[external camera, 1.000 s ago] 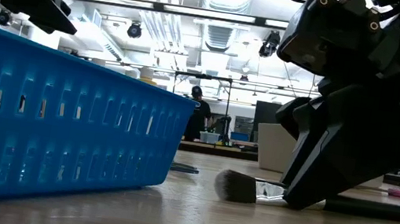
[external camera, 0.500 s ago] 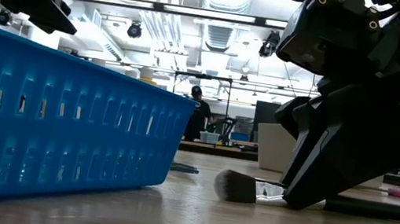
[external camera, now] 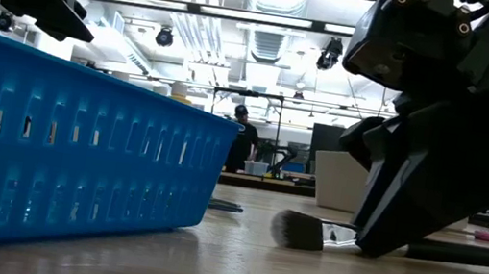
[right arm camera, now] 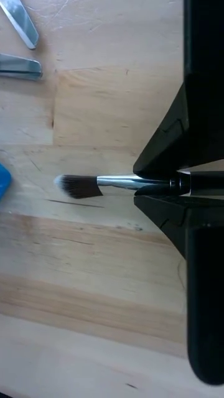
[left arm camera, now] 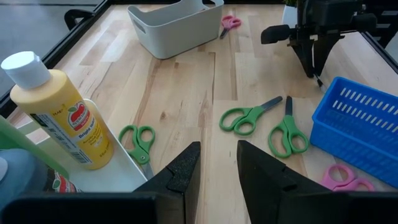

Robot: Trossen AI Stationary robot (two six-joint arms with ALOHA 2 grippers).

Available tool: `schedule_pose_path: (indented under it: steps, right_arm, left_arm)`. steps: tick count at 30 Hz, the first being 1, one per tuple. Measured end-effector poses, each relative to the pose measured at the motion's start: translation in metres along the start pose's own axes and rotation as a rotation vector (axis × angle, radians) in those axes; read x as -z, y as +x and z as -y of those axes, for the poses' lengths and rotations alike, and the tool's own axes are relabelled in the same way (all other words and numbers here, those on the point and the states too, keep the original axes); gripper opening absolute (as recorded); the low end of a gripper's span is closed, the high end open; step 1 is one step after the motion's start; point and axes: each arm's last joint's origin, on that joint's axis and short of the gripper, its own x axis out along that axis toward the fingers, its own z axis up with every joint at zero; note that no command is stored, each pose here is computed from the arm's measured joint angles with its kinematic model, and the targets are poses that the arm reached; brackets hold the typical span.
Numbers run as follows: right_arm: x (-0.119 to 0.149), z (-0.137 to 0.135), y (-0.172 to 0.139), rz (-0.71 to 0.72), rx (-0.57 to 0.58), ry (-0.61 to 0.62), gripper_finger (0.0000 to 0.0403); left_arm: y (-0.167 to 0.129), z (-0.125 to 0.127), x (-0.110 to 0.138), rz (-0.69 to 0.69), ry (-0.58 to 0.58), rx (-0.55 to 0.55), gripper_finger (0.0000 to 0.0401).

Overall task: Pick & Place Paint Supplies
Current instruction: Put the black paintbrush into the gray bin

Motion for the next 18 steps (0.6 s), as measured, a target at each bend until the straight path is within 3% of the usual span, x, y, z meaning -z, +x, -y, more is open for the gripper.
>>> schedule_pose_path:
  steps: [18]
  right_arm:
    - [-0.0044, -0.0005, -0.0073, 0.021, 0.004, -0.003, 0.0058]
  left_arm:
    - [0.0000, 0.0000, 0.0000, 0.000, 0.000, 0.000, 0.0108]
